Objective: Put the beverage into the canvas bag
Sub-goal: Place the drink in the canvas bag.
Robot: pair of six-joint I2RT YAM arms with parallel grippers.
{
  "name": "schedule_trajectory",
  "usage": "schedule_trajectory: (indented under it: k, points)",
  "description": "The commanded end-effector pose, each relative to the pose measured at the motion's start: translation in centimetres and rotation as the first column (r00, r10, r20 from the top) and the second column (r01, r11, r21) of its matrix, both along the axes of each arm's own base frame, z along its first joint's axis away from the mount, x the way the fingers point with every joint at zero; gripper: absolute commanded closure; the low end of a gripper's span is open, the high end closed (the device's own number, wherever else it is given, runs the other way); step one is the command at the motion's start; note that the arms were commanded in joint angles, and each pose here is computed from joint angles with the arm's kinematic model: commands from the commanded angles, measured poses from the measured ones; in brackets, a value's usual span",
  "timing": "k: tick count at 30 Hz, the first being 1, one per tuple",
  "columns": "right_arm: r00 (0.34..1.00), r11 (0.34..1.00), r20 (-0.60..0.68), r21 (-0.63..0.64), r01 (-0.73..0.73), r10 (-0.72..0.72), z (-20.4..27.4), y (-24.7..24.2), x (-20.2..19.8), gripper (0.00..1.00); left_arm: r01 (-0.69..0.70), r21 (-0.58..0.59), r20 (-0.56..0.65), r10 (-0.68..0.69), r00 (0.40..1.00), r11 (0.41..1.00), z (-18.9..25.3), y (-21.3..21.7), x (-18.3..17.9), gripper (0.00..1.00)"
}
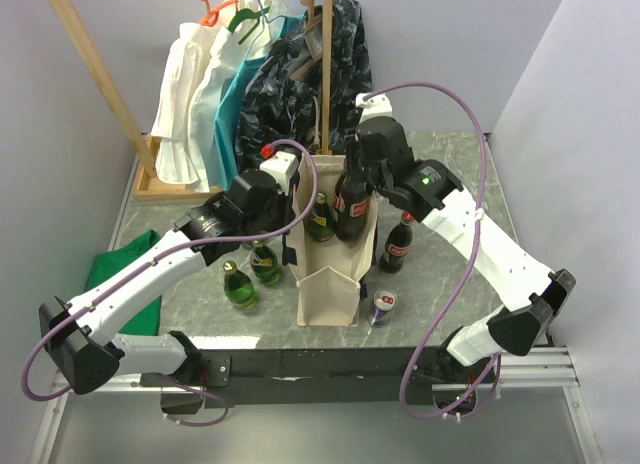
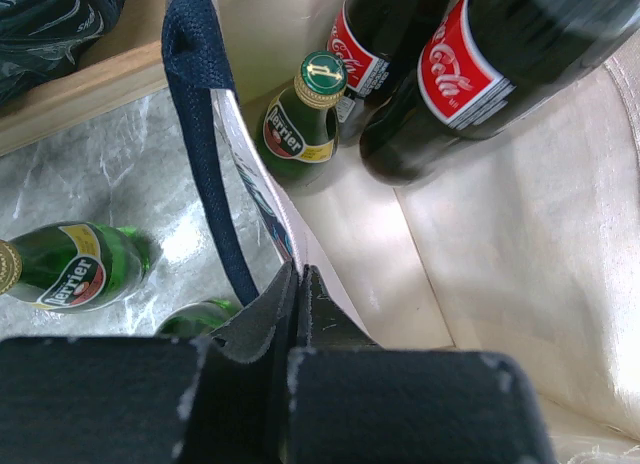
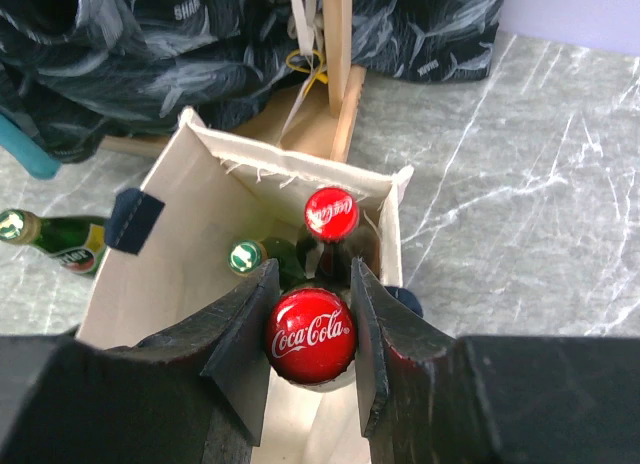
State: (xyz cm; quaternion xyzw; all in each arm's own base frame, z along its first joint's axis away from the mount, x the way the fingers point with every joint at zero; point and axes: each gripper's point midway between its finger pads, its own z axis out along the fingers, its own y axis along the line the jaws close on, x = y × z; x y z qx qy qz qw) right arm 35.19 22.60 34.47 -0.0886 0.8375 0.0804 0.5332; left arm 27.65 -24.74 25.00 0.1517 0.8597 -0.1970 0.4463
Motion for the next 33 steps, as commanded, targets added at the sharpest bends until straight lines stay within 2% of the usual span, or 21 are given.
schedule_trajectory:
  k: [1,33]
  points:
    - [0.950,0.967,0.299,0.254,0.015,-0.093,10.5,-0.9,-0.6,1.00,0.003,-0.028,0.047,-0.002,0.999,1.000,2.5,-0.2,0.2,0.99]
    - [0.965,0.974,0.248,0.223,0.031,-0.087,3.7,0.7,-1.3,1.00,0.001,-0.017,0.036,-0.001,0.999,1.000,2.0,-0.2,0.3,0.99]
